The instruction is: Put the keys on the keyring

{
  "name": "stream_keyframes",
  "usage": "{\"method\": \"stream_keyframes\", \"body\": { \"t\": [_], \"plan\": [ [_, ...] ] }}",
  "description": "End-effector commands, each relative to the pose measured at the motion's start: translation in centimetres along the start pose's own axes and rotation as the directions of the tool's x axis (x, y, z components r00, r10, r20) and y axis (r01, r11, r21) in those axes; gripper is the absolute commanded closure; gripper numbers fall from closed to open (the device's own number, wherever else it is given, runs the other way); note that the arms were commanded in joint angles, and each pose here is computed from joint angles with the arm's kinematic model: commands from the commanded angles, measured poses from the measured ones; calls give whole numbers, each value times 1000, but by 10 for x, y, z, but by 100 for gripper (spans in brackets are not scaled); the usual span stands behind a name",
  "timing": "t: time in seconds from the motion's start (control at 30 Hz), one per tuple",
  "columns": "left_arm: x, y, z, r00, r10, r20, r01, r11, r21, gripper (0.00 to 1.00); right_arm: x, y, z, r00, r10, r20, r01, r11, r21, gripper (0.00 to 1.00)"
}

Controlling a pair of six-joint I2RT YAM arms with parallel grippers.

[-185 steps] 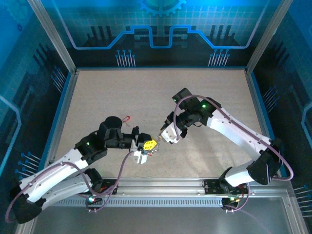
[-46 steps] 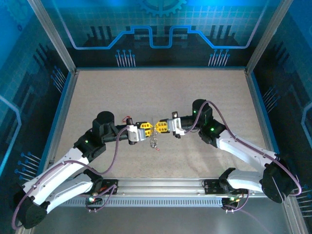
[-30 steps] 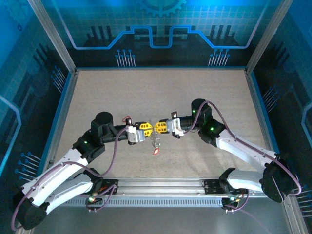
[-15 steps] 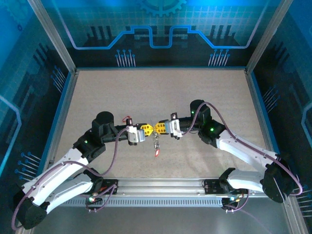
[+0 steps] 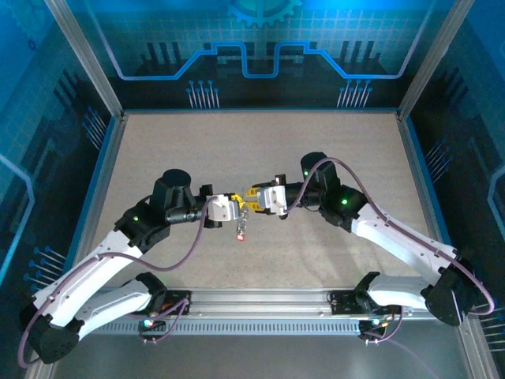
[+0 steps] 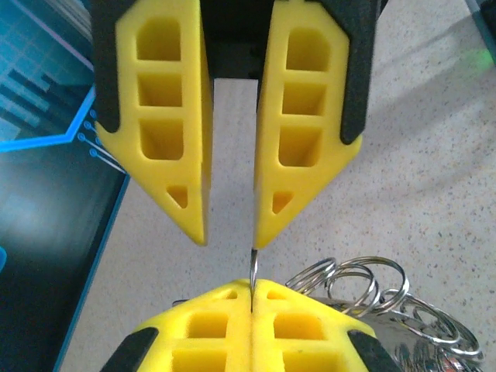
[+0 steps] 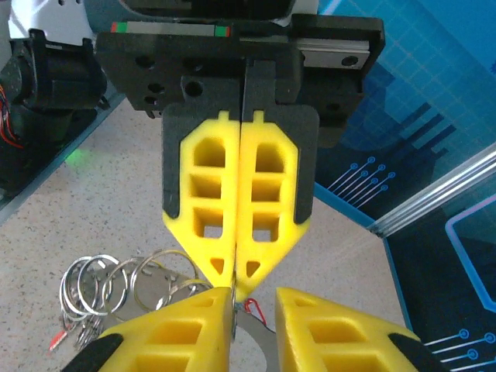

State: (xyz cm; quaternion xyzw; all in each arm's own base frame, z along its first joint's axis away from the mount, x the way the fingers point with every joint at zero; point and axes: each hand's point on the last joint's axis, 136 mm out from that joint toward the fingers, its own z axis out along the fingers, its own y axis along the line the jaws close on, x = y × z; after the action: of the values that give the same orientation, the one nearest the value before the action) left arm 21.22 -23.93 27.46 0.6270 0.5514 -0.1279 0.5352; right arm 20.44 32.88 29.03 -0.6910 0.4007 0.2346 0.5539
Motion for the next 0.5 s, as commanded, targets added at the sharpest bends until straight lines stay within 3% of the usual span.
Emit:
{"method": "stream_keyframes", "body": {
  "t": [0.0,0.47],
  "plan": [
    [-6,7,-3,1000,7,-15,-7,1000,-8,100,13,6,7,995,71,-69,-73,997,-27,78],
    [-16,12,1,999,-28,22,28,1000,-3,100,24,4,13,989,116,-92,-117,993,-11,81]
  ]
}}
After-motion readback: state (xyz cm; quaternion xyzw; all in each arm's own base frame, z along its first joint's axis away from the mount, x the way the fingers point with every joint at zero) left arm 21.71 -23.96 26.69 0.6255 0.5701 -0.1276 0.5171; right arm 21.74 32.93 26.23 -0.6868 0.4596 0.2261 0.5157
